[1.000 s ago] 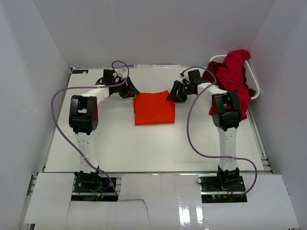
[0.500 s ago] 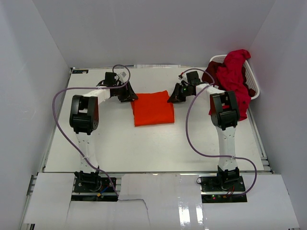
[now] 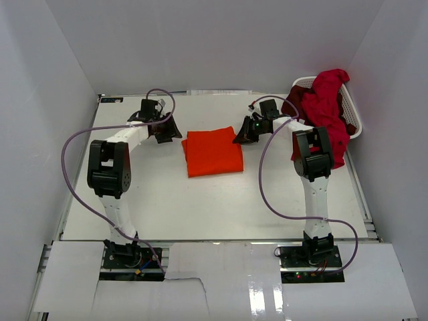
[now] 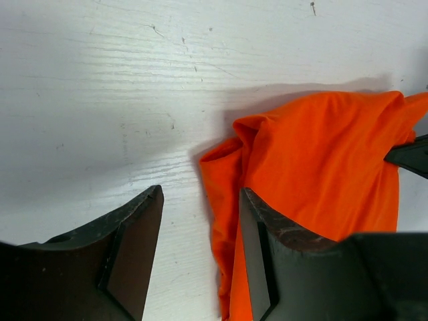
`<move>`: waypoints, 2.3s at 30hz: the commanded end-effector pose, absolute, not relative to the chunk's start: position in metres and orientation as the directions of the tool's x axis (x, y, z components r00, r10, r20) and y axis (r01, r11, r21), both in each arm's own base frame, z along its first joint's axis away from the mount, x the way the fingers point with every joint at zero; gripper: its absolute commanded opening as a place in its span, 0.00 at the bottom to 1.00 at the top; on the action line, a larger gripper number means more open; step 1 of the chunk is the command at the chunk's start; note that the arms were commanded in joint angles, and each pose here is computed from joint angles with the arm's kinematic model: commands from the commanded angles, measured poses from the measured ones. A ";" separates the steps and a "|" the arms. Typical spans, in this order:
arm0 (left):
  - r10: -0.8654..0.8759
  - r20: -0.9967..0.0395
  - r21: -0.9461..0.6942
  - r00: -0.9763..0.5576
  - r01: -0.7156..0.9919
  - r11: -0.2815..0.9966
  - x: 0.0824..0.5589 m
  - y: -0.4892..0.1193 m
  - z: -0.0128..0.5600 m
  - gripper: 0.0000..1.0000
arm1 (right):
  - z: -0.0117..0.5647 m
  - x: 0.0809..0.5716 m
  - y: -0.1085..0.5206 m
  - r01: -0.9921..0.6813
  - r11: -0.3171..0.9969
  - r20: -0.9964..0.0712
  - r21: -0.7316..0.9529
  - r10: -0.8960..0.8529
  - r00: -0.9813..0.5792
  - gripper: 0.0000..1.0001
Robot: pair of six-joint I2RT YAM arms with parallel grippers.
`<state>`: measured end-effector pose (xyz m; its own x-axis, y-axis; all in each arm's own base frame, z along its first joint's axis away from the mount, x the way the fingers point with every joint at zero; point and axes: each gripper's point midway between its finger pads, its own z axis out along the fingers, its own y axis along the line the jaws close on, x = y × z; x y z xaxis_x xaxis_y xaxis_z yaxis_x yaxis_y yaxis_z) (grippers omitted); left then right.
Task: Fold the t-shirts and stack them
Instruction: Put the neatly folded tshirt into the corner of the board with the left arm
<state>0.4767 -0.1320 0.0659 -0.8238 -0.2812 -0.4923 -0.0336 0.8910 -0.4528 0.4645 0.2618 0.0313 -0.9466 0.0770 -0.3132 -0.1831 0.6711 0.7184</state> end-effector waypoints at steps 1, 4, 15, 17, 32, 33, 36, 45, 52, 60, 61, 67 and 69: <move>-0.304 -0.494 -0.460 -0.815 -0.051 0.886 0.469 -0.132 0.080 0.60 | 0.031 0.468 0.267 -0.205 0.657 -0.330 0.726 0.071 -0.941 0.08; -0.322 -0.467 -0.512 -0.824 -0.045 0.858 0.465 -0.141 0.074 0.60 | 0.032 0.468 0.267 -0.205 0.655 -0.331 0.728 0.073 -0.941 0.08; -0.334 -0.423 -0.625 -0.842 0.005 0.781 0.458 -0.166 0.069 0.69 | 0.034 0.468 0.268 -0.208 0.650 -0.331 0.731 0.071 -0.941 0.08; -0.335 -0.428 -0.643 -0.840 0.022 0.765 0.456 -0.170 0.071 0.70 | 0.034 0.468 0.268 -0.208 0.649 -0.330 0.732 0.071 -0.941 0.08; -0.341 -0.376 -0.660 -0.861 -0.010 0.752 0.458 -0.175 0.040 0.78 | 0.034 0.468 0.268 -0.211 0.646 -0.330 0.734 0.068 -0.941 0.08; -0.341 -0.378 -0.661 -0.861 -0.008 0.751 0.459 -0.176 0.040 0.77 | 0.034 0.468 0.268 -0.212 0.647 -0.332 0.732 0.068 -0.941 0.08; -0.341 -0.376 -0.660 -0.861 -0.010 0.751 0.463 -0.177 0.037 0.75 | 0.034 0.468 0.268 -0.212 0.646 -0.332 0.733 0.067 -0.941 0.08; -0.330 -0.346 -0.657 -0.878 -0.025 0.754 0.464 -0.180 0.021 0.65 | 0.036 0.465 0.269 -0.212 0.640 -0.329 0.738 0.067 -0.942 0.08; -0.317 -0.323 -0.667 -0.892 -0.023 0.744 0.463 -0.188 0.012 0.48 | 0.036 0.463 0.269 -0.215 0.638 -0.329 0.739 0.063 -0.942 0.08; -0.307 -0.320 -0.660 -0.896 -0.021 0.751 0.463 -0.191 0.008 0.17 | 0.036 0.463 0.271 -0.217 0.638 -0.330 0.739 0.062 -0.942 0.08; -0.305 -0.324 -0.656 -0.896 -0.020 0.754 0.463 -0.190 0.009 0.16 | 0.037 0.463 0.271 -0.217 0.638 -0.329 0.739 0.061 -0.942 0.08; -0.308 -0.340 -0.635 -0.889 -0.025 0.772 0.464 -0.185 0.010 0.10 | 0.034 0.464 0.261 -0.191 0.664 -0.329 0.723 0.087 -0.941 0.08; -0.308 -0.347 -0.625 -0.886 -0.027 0.780 0.464 -0.182 0.011 0.09 | 0.031 0.464 0.256 -0.173 0.675 -0.321 0.717 0.100 -0.942 0.08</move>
